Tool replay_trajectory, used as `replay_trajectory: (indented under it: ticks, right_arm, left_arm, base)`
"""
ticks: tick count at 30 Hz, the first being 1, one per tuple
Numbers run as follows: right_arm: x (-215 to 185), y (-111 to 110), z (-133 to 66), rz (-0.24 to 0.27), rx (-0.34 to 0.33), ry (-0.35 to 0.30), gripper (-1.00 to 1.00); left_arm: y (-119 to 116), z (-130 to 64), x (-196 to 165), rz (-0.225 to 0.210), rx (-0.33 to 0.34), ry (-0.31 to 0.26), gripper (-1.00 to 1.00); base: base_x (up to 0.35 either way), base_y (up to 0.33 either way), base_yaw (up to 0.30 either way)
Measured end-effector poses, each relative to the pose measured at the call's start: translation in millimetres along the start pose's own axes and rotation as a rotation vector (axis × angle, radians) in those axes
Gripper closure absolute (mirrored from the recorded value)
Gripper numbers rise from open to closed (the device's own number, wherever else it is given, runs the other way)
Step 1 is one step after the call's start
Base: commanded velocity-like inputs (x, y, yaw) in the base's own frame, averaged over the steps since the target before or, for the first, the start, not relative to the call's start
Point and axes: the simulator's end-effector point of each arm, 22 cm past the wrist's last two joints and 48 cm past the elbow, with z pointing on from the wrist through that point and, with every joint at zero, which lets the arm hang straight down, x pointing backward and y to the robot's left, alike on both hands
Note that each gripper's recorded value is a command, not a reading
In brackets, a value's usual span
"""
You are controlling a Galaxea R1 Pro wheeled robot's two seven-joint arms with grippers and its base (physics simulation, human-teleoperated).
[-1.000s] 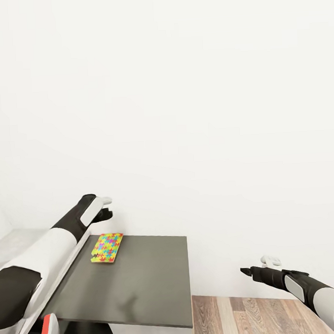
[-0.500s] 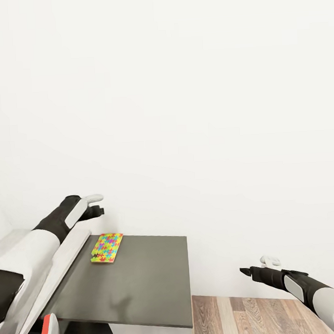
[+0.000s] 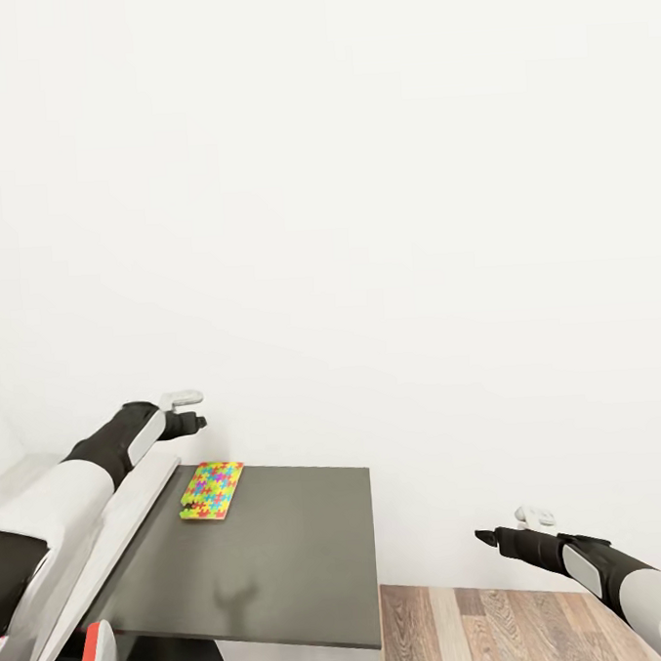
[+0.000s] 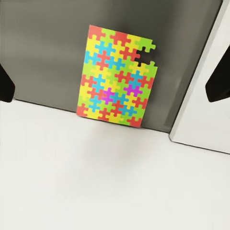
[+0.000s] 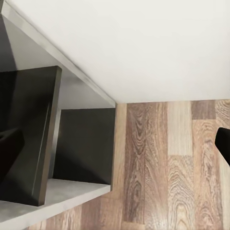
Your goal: Put all the toys in the child's room - the three board games (two on the bed and one on the table), the two jigsaw puzzles on the table, and the tennis ball on the table - inside the toy box on the table in the child's room.
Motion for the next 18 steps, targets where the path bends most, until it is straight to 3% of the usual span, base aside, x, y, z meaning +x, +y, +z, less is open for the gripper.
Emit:
replay_trajectory:
  ticks: [18]
  right_arm:
    - [6.0, -2.8, 2.8, 0.006, 0.003, 0.015, -1.00]
  left_arm:
    - [1.9, 7.0, -4.0, 0.007, 0.000, -0.040, -1.00]
  base:
    - [0.000, 0.000, 0.000]
